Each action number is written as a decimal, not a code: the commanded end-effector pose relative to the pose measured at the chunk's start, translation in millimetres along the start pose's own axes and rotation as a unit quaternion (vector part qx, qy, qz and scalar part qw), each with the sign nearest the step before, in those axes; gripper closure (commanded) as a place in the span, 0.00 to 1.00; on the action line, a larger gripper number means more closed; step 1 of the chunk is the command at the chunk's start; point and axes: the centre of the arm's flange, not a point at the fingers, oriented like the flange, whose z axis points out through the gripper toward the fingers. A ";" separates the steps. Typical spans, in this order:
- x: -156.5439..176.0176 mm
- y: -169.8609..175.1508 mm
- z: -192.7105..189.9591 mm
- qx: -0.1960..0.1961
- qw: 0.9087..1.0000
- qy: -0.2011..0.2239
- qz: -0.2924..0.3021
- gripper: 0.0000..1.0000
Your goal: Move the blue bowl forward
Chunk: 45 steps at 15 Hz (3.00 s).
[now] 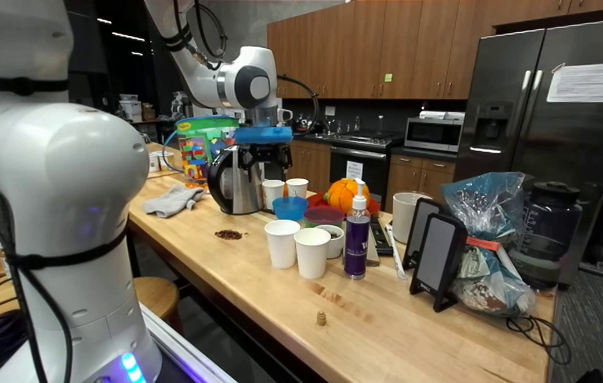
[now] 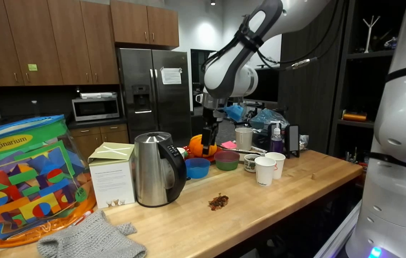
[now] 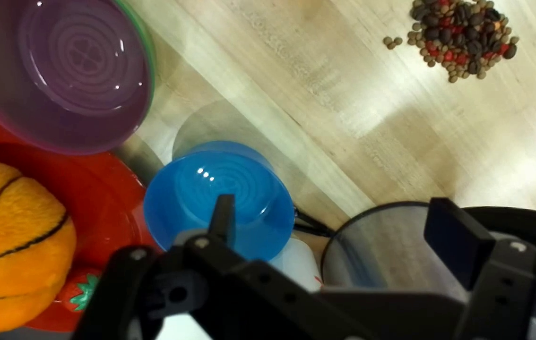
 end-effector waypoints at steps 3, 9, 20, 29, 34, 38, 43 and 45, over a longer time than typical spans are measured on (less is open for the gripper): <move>-3.2 26.4 26.8 0.008 0.999 0.032 -0.029 0.00; 3.3 33.0 40.6 0.010 0.994 0.052 -0.092 0.00; 30.8 9.7 45.7 0.045 0.960 0.063 -0.268 0.00; 32.8 -8.7 70.8 -0.018 0.937 -0.024 -0.348 0.00; 30.7 -9.4 86.9 -0.021 0.937 -0.052 -0.346 0.00; 24.2 -1.4 99.0 -0.016 0.944 -0.057 -0.326 0.00; 19.0 10.2 111.1 -0.011 0.952 -0.059 -0.299 0.00; 19.1 16.7 115.5 -0.009 0.957 -0.055 -0.286 0.00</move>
